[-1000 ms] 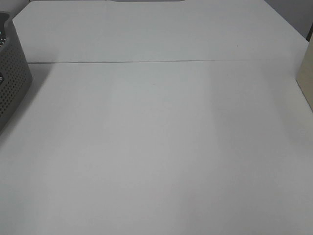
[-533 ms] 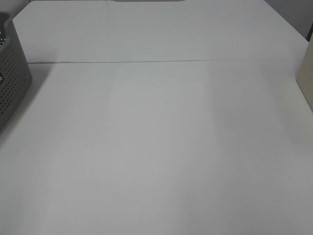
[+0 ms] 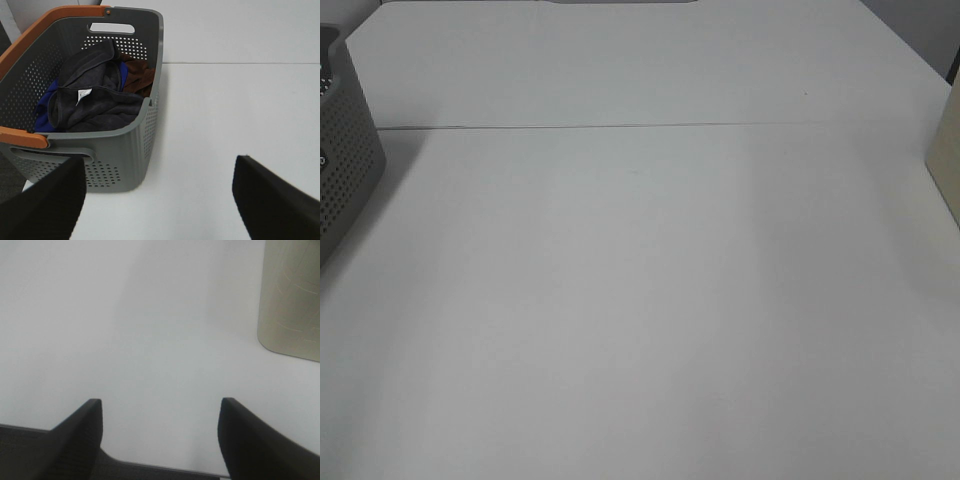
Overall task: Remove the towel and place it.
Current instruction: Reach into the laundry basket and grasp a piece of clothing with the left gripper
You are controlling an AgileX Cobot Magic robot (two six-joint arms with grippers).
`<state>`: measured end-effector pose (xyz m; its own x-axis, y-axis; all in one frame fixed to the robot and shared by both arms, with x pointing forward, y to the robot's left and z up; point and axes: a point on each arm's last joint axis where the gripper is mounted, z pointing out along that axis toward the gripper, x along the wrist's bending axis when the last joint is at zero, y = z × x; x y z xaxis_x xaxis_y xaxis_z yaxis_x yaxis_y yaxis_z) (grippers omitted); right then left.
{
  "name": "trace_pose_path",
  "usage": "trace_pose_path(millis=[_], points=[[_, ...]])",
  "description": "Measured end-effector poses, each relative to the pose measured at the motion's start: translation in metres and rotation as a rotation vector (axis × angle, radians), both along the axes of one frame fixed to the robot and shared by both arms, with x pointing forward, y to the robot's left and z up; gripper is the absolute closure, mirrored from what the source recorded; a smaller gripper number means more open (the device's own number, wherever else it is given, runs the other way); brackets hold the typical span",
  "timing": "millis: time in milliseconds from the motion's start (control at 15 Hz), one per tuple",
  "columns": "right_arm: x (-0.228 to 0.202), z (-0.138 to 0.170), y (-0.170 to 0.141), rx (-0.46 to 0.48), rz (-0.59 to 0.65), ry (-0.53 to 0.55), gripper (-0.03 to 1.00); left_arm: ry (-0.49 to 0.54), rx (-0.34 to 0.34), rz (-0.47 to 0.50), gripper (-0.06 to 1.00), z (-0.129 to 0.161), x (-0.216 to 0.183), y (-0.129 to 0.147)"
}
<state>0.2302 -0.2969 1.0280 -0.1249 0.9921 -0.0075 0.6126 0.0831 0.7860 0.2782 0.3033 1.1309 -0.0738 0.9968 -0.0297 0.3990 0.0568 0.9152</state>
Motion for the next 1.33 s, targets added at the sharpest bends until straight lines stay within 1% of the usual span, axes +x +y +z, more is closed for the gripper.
trace_pose_path(millis=[133, 333, 467, 600, 800, 867, 1000, 1067, 1133, 1200, 1267, 1333], points=[[0.000, 0.000, 0.000, 0.000, 0.000, 0.000, 0.32, 0.032, -0.008, 0.028, 0.18, 0.010, 0.016, 0.003], [0.000, 0.000, 0.000, 0.000, 0.000, 0.000, 0.32, 0.098, -0.077, 0.110, 0.18, 0.027, 0.053, 0.010], [0.000, 0.000, 0.000, 0.000, 0.000, 0.000, 0.32, 0.138, -0.113, 0.172, 0.18, 0.032, 0.076, 0.015], [0.000, 0.000, 0.000, 0.000, 0.000, 0.000, 0.32, 0.203, -0.138, 0.220, 0.18, 0.029, 0.104, 0.019], [0.000, 0.000, 0.000, 0.000, 0.000, 0.000, 0.32, 0.287, -0.213, 0.284, 0.18, 0.018, 0.139, 0.022], [0.000, 0.000, 0.000, 0.000, 0.000, 0.000, 0.32, 0.313, -0.217, 0.302, 0.18, 0.013, 0.149, 0.024], [0.000, 0.000, 0.000, 0.000, 0.000, 0.000, 0.32, 0.315, -0.203, 0.344, 0.18, 0.009, 0.164, 0.029], [0.000, 0.000, 0.000, 0.000, 0.000, 0.000, 0.32, 0.306, -0.210, 0.389, 0.18, 0.006, 0.170, 0.032], [0.000, 0.000, 0.000, 0.000, 0.000, 0.000, 0.32, 0.285, -0.216, 0.476, 0.18, 0.002, 0.178, 0.039], [0.000, 0.000, 0.000, 0.000, 0.000, 0.000, 0.32, 0.285, -0.216, 0.476, 0.18, 0.002, 0.178, 0.039], [0.000, 0.000, 0.000, 0.000, 0.000, 0.000, 0.32, 0.263, -0.222, 0.580, 0.18, -0.004, 0.187, 0.047], [0.000, 0.000, 0.000, 0.000, 0.000, 0.000, 0.32, 0.254, -0.221, 0.612, 0.18, -0.006, 0.191, 0.049]])
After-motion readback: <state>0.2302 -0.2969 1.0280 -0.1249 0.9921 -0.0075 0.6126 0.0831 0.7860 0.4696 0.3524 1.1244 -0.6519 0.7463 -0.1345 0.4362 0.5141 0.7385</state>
